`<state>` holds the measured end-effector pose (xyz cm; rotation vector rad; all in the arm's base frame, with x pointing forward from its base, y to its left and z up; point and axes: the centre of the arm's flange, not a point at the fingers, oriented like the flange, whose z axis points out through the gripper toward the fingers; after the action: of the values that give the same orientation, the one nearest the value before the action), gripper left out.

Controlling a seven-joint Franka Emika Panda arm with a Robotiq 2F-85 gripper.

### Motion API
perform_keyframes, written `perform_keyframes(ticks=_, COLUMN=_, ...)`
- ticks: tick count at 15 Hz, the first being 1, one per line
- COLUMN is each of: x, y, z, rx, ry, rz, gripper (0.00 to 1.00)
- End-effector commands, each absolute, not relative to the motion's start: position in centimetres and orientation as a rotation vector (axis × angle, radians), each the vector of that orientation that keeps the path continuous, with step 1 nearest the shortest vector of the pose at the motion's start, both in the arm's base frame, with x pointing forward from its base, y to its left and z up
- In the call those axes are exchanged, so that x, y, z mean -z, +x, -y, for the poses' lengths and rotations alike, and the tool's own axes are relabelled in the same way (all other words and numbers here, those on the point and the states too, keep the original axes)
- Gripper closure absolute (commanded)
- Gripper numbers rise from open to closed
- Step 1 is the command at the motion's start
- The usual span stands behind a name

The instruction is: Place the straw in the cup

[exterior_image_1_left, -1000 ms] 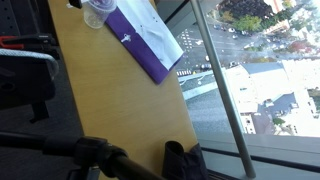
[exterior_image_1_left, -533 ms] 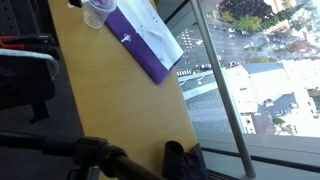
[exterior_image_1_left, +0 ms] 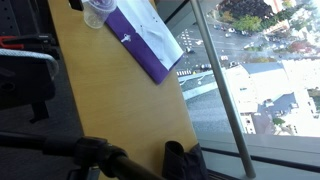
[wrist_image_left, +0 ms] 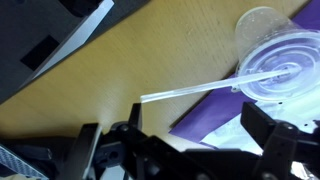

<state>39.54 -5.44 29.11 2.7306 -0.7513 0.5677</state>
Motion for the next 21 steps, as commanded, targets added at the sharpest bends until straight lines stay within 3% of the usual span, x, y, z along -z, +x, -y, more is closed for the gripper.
perform_keyframes(ticks=1, x=-30.5, y=32.7, z=5.5, rx=-0.595, ry=2.722, rz=0.733, gripper=0.00)
perform_keyframes(ticks=21, x=-30.1, y=31.7, z=3.4, rx=-0.763, ry=2.787, rz=0.754, gripper=0.00)
